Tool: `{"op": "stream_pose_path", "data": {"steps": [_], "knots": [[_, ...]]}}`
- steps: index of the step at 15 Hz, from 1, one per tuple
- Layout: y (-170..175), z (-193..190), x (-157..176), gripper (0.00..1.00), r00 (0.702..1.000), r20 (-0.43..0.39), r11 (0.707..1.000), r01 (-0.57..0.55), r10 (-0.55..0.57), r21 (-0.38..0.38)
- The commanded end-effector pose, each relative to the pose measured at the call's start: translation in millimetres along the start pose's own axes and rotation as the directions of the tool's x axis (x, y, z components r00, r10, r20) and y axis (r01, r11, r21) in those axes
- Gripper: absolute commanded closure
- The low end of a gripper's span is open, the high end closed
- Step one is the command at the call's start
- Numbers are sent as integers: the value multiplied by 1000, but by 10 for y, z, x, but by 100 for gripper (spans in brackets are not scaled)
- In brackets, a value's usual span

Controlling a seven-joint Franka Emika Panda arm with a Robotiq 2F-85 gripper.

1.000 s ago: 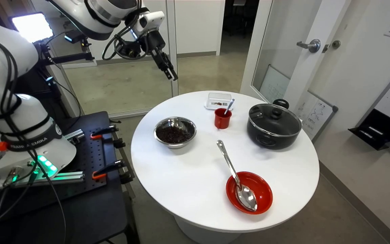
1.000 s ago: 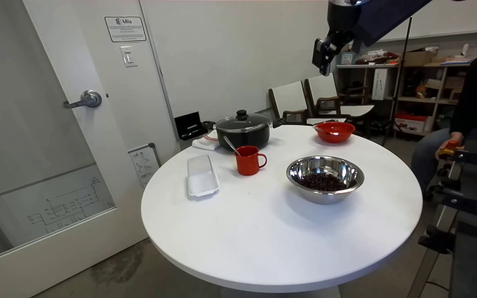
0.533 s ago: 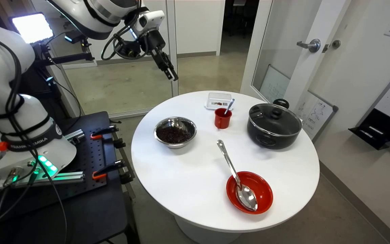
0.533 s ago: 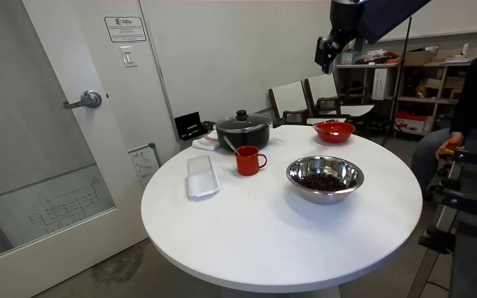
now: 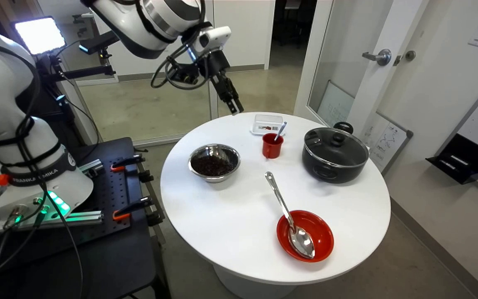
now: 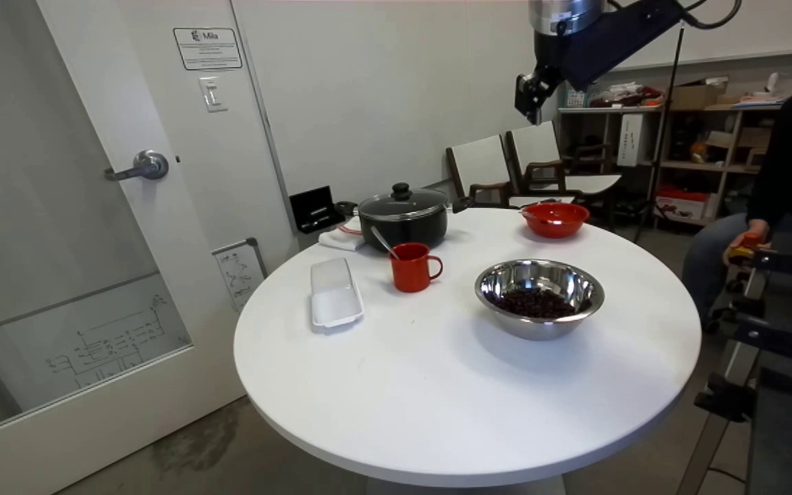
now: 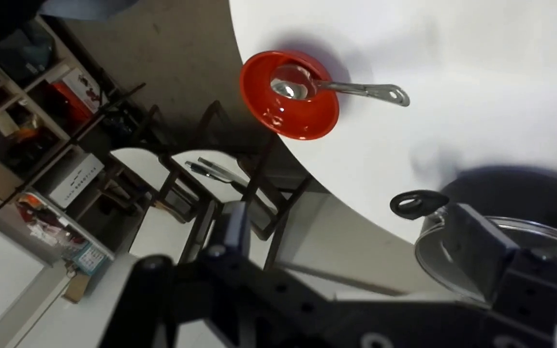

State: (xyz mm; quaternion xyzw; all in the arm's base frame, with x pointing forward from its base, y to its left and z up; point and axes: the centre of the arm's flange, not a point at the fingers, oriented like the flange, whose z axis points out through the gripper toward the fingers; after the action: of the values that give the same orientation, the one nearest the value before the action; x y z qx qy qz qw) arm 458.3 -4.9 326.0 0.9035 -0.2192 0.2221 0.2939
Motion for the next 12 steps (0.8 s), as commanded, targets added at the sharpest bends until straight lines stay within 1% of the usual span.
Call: {"op": "stream_pose_path", "data": {"steps": [1, 2, 4, 5, 6, 8, 11, 12], "knots": [[-242, 415, 373, 0, 990, 139, 996, 24, -35, 85], [-273, 502, 423, 0, 985, 163, 994, 33, -49, 102], [-355, 675, 515, 0, 983, 174, 995, 49, -65, 90], [-411, 776, 544, 0, 988, 134, 996, 71, -77, 50], [-458, 839, 570, 0, 989, 109, 995, 93, -95, 28], [-569, 948, 607, 0, 986, 106, 991, 131, -130, -3], [-762, 1147, 620, 0, 982, 107, 983, 162, -153, -88], [-813, 1200, 618, 0, 981, 112, 980, 170, -158, -106]]}}
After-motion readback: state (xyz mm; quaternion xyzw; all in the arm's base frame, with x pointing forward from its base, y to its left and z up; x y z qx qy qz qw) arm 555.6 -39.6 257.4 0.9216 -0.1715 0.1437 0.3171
